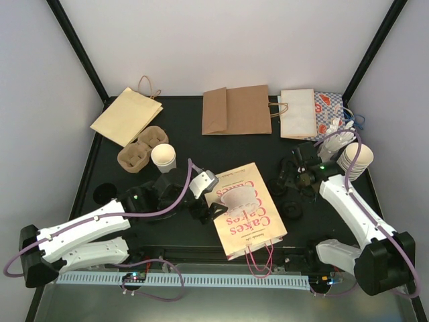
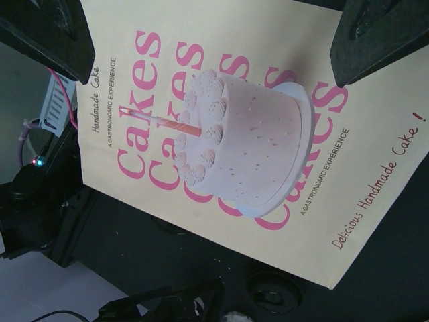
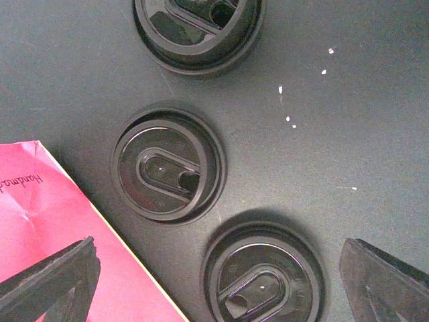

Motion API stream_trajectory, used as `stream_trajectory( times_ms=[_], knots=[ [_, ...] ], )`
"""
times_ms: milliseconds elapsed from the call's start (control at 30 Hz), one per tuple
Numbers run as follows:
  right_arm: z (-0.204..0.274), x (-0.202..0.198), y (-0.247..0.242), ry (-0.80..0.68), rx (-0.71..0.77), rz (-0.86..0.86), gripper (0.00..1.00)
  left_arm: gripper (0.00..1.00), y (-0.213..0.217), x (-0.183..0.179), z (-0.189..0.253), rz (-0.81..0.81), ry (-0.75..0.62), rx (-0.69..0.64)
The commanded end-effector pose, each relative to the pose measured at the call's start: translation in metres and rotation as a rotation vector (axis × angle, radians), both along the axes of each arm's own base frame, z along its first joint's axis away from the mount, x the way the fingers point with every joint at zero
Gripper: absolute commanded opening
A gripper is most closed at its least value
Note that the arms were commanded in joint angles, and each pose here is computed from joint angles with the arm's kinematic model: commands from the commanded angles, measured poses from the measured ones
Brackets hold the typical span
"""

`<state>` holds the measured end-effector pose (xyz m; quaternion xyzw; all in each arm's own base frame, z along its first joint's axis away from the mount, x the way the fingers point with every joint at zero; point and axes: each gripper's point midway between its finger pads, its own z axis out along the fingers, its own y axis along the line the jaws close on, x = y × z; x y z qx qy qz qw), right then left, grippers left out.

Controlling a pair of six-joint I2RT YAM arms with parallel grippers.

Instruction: Pack the takeout coffee

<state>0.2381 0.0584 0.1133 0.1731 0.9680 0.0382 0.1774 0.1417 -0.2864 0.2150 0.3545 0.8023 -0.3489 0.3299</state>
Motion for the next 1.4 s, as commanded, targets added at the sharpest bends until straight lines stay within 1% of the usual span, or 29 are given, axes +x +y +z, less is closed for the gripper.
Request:
stream_trajectory(
  times_ms=[0, 67, 133, 167, 233, 367, 467, 567, 633, 667, 833, 933, 1000, 1067, 1200, 1233, 1300, 1367],
  knots=[
    [0.009, 0.015, 0.000, -0.079, -0.012, 0.015, 1.00, 0.99, -0.003, 0.002, 0.022, -0.011, -0.030, -0.035],
    [0.016, 0.029, 0.002, -0.188, 0.000, 0.030, 1.00, 0.99, -0.002, 0.003, 0.024, 0.002, -0.031, -0.035],
    [0.020, 0.041, 0.008, -0.304, 0.001, 0.114, 1.00, 0.99, 0.002, 0.007, 0.022, 0.038, -0.014, -0.032],
    [0.021, 0.044, 0.006, -0.347, -0.020, 0.129, 1.00, 0.99, 0.004, 0.010, 0.020, 0.060, 0.000, -0.029],
    [0.033, 0.055, -0.004, -0.448, -0.081, 0.117, 1.00, 0.99, 0.009, 0.015, 0.016, 0.094, 0.029, -0.029],
    [0.059, 0.074, -0.014, -0.656, -0.202, 0.150, 1.00, 0.99, 0.020, 0.024, 0.008, 0.155, 0.059, -0.038],
    [0.071, 0.077, -0.017, -0.829, -0.270, 0.185, 1.00, 0.99, 0.027, 0.025, 0.005, 0.170, 0.074, -0.045],
    [0.082, 0.069, -0.013, -1.048, -0.309, 0.250, 1.00, 0.99, 0.032, 0.026, 0.003, 0.180, 0.076, -0.041],
    [0.083, 0.061, -0.019, -1.150, -0.343, 0.236, 0.99, 0.99, 0.035, 0.026, 0.001, 0.185, 0.074, -0.043],
    [0.084, 0.060, -0.023, -1.178, -0.349, 0.215, 0.99, 0.99, 0.036, 0.025, 0.000, 0.186, 0.077, -0.044],
    [0.070, 0.071, -0.037, -1.188, -0.413, 0.177, 0.98, 0.99, 0.039, 0.026, -0.002, 0.192, 0.083, -0.044],
    [0.078, 0.078, -0.047, -1.260, -0.435, 0.113, 0.98, 0.99, 0.043, 0.029, 0.000, 0.212, 0.082, -0.039],
    [0.077, 0.086, -0.042, -1.260, -0.472, 0.171, 0.97, 0.99, 0.047, 0.031, 0.001, 0.224, 0.081, -0.033],
    [0.072, 0.092, -0.041, -1.261, -0.453, 0.212, 0.97, 0.99, 0.051, 0.032, 0.002, 0.236, 0.082, -0.025],
    [0.064, 0.097, -0.047, -1.267, -0.433, 0.201, 0.97, 0.99, 0.055, 0.034, 0.001, 0.237, 0.082, -0.029],
    [0.057, 0.100, -0.046, -1.251, -0.428, 0.214, 0.97, 0.99, 0.054, 0.033, 0.000, 0.230, 0.085, -0.029],
    [0.059, 0.105, -0.042, -1.264, -0.430, 0.237, 0.96, 0.99, 0.054, 0.032, -0.004, 0.225, 0.099, -0.024],
    [0.053, 0.112, -0.042, -1.210, -0.422, 0.249, 0.96, 0.99, 0.054, 0.030, -0.015, 0.228, 0.135, -0.009]
  ],
)
